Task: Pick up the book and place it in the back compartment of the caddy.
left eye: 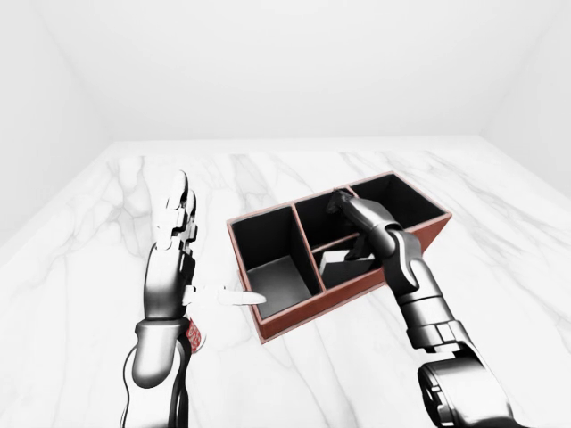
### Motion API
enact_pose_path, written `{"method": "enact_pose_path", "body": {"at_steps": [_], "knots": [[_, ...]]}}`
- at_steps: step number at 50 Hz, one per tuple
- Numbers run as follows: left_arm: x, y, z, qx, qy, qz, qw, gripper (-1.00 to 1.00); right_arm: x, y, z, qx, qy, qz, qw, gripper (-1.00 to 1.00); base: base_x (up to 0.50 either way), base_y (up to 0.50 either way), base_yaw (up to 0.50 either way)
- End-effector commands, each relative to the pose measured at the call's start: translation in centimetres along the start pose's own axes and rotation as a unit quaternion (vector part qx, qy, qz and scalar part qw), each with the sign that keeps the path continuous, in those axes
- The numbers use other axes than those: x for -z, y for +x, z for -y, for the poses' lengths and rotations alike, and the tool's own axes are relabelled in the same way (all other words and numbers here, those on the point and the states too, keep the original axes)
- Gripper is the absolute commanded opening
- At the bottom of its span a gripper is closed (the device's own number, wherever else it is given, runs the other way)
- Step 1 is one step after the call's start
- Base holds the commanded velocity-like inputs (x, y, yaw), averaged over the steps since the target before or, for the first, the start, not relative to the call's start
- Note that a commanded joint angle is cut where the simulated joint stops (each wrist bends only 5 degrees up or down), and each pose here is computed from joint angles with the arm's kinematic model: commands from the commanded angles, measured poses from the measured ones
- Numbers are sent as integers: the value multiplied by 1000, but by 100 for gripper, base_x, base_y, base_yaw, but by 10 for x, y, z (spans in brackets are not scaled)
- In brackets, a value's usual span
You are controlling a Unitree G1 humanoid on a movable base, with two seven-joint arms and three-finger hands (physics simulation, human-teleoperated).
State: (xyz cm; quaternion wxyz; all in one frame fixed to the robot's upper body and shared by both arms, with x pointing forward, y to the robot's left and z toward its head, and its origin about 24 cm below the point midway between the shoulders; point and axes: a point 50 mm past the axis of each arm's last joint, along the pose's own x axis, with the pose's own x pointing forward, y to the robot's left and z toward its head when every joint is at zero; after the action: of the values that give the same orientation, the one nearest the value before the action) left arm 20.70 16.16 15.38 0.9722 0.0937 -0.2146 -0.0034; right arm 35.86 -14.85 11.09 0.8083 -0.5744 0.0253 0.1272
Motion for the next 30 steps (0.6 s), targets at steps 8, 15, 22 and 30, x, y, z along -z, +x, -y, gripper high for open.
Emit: {"method": "enact_pose_path", "body": {"at_steps": [8, 15, 22, 30], "knots": [[1, 0, 1, 1, -1, -1, 1000, 100, 8, 16, -8, 59, -60, -3, 996, 100, 1, 0, 1], [0, 0, 1, 2, 0, 1, 1000, 100, 3, 7, 5, 77, -46, 1, 996, 100, 1, 0, 0], [-1, 0, 1, 2, 0, 2, 1000, 100, -6, -11, 23, 104, -13, 7, 994, 100, 0, 0, 0], [-2, -1, 1, 2, 0, 3, 1000, 100, -21, -37, 45, 137, 24, 51, 989, 100, 0, 0, 0]]}}
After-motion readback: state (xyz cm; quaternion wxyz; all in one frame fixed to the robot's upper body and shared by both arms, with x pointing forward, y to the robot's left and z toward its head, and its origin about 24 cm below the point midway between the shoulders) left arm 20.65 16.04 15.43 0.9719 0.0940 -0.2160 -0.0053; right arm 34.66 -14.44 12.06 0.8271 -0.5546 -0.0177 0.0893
